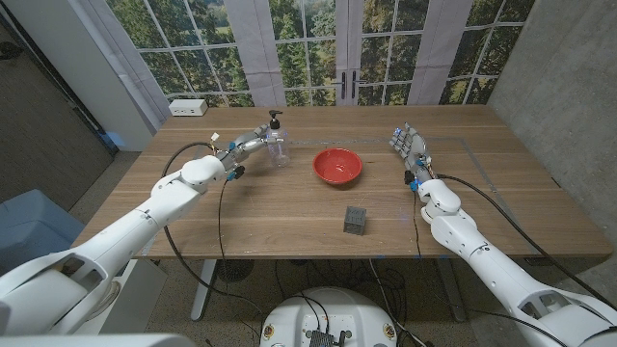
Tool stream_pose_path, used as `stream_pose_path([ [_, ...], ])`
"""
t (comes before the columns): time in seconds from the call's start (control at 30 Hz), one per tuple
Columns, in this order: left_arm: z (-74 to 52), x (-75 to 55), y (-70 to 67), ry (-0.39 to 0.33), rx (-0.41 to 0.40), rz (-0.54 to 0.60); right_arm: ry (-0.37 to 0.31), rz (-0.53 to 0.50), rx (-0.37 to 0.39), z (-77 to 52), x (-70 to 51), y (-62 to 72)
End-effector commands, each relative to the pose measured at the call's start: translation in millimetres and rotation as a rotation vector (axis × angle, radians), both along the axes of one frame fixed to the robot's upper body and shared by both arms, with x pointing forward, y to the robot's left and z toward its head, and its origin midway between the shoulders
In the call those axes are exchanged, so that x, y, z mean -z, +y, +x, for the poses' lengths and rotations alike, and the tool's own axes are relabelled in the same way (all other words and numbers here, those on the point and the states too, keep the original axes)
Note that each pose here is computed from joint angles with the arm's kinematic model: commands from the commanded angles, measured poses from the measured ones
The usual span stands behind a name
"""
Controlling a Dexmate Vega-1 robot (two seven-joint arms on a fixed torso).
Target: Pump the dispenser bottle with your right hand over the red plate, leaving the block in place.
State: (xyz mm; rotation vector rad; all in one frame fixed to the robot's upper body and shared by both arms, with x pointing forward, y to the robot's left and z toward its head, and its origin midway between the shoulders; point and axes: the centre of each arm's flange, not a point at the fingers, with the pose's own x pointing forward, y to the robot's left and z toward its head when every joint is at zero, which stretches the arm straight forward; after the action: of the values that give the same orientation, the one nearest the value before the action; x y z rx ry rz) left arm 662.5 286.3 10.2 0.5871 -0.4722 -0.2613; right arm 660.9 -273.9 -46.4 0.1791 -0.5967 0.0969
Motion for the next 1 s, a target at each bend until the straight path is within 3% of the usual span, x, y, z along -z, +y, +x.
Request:
stream_pose_path([
  [0.03, 8.3, 1.0, -4.3, 0.027, 0.025, 0.001, -0.001, 0.007, 0.007, -1.9, 1.8, -3.7],
  [0.57, 23.0, -0.4, -8.2, 0.063, 0.088, -0.018, 0.005, 0.02, 0.022, -1.9, 2.5, -7.3],
  [0.9, 23.7, -0.3, -5.7, 0.061, 0.091, -0.06, 0.011, 0.029, 0.025, -0.6, 3.2, -7.1],
  [1.0, 23.4, 1.5, -2.1, 0.055, 0.083, -0.119, 0.012, 0.032, 0.027, 0.1, 2.7, -5.8],
])
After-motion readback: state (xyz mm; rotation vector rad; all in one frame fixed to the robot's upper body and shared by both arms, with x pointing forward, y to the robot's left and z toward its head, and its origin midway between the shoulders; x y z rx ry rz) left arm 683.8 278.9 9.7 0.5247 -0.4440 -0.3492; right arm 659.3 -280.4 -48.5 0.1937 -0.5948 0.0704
